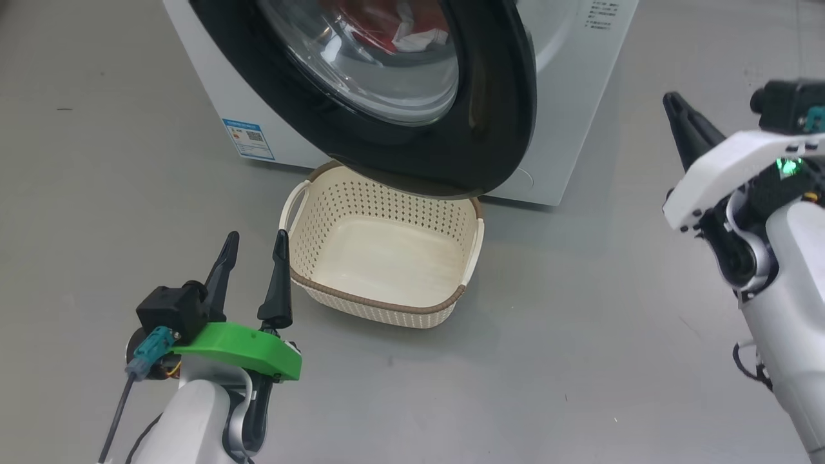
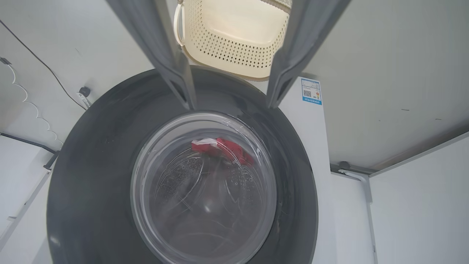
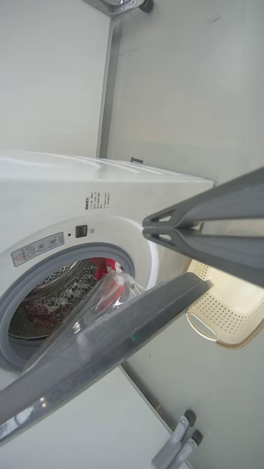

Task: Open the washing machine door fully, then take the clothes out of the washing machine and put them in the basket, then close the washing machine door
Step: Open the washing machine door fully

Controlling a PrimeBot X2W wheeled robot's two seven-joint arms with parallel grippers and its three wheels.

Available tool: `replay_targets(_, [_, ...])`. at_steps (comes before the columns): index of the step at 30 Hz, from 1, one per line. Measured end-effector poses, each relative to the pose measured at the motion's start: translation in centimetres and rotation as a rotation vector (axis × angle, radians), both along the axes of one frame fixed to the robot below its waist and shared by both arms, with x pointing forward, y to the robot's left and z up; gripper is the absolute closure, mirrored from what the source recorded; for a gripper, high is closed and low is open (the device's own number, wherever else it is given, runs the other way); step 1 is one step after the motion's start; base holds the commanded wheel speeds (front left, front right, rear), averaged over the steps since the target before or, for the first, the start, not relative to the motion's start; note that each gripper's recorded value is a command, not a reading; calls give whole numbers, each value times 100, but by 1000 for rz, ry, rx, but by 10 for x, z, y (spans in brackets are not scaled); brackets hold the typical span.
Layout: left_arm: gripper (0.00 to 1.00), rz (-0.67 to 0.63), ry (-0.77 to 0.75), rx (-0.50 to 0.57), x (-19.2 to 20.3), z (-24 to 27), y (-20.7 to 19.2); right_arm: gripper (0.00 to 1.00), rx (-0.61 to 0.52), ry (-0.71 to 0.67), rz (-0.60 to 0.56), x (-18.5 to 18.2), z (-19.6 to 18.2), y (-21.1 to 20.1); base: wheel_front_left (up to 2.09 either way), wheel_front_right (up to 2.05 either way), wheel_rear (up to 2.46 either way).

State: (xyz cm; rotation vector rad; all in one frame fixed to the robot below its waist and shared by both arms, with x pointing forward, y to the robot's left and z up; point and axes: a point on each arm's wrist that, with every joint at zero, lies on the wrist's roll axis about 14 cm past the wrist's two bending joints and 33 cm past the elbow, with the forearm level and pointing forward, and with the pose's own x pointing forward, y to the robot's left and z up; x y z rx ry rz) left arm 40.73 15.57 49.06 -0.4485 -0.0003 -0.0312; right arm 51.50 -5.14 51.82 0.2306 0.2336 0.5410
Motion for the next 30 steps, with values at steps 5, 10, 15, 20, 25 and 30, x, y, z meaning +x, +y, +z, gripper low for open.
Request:
replay_targets(5, [0,-4,-16,12,3,5,-2,100,20,-5,-80,-19,-19,-27,0,0,0])
replay_targets(10, [0,-17,-19,20,3,5,-7,100,11,-88,-119,-32,-16,-43,0,0,0])
replay_targets(15, [0,-30,-24,20,5,6,-11,100,4,-144,-201,-43,-18,-62,0,0,0])
replay_targets(20, [0,-23,-22,21,5,5,-9,0,35,-140,-254,-56,-26,-67,0,0,0])
replay_targets(25, [0,-32,-22,18,6,5,-13,0,35,-131,-313,-67,-34,-78,0,0,0])
replay_targets(30, [0,-37,-22,21,6,5,-14,0,42,-116,-324,-76,-39,-77,0,0,0])
